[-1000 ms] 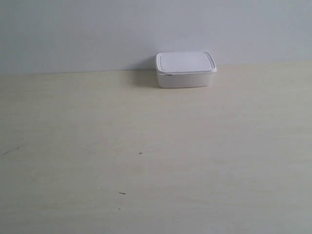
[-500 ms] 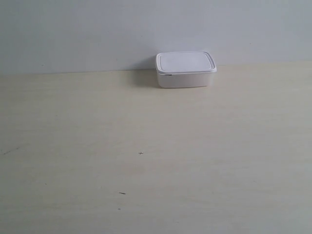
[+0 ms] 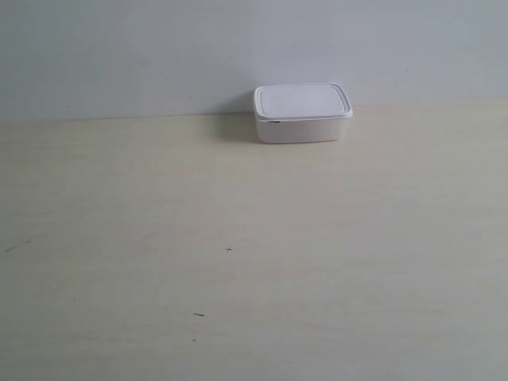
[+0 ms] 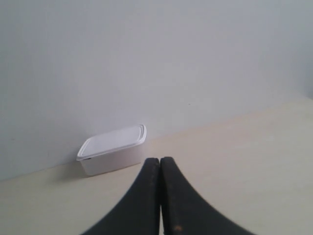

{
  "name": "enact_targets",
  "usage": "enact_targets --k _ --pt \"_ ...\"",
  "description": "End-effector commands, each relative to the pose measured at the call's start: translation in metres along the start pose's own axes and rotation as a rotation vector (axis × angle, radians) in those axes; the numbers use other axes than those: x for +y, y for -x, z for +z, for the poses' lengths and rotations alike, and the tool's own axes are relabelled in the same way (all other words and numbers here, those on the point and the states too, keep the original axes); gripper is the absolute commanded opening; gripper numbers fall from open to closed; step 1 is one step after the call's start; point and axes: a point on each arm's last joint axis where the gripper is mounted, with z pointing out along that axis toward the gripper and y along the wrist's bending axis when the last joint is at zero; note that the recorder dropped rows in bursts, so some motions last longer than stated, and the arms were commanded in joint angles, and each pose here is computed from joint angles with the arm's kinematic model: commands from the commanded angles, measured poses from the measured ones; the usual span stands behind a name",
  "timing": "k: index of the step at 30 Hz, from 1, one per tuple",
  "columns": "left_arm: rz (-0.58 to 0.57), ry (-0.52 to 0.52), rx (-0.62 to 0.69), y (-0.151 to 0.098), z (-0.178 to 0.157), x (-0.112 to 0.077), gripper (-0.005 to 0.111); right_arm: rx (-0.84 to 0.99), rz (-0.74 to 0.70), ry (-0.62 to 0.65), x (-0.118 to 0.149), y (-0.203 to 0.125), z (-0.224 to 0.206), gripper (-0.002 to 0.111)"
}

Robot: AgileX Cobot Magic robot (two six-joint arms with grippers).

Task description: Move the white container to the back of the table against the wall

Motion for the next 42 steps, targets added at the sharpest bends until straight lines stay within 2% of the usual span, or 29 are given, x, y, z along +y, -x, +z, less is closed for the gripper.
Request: enact_targets --k 1,3,8,42 --pt "0.026 -0.068 0.086 -0.008 -0.001 -0.006 0.000 0.105 -0.030 -0.016 -0.002 -0.011 -0.001 0.000" --pt "0.065 -0.085 0.127 -0.012 -0.002 -0.007 0.000 0.151 -0.065 -0.027 -0.003 -0.015 -0.001 0.000" --pt "0.249 -0.079 0.214 -0.020 -0.003 -0.004 0.000 0.202 -0.120 -0.044 -0.005 -0.019 -0.002 0.000" --pt "0.251 -0.078 0.215 -0.020 -0.003 -0.004 0.000 0.196 -0.114 -0.043 -0.005 -0.019 -0.002 0.000"
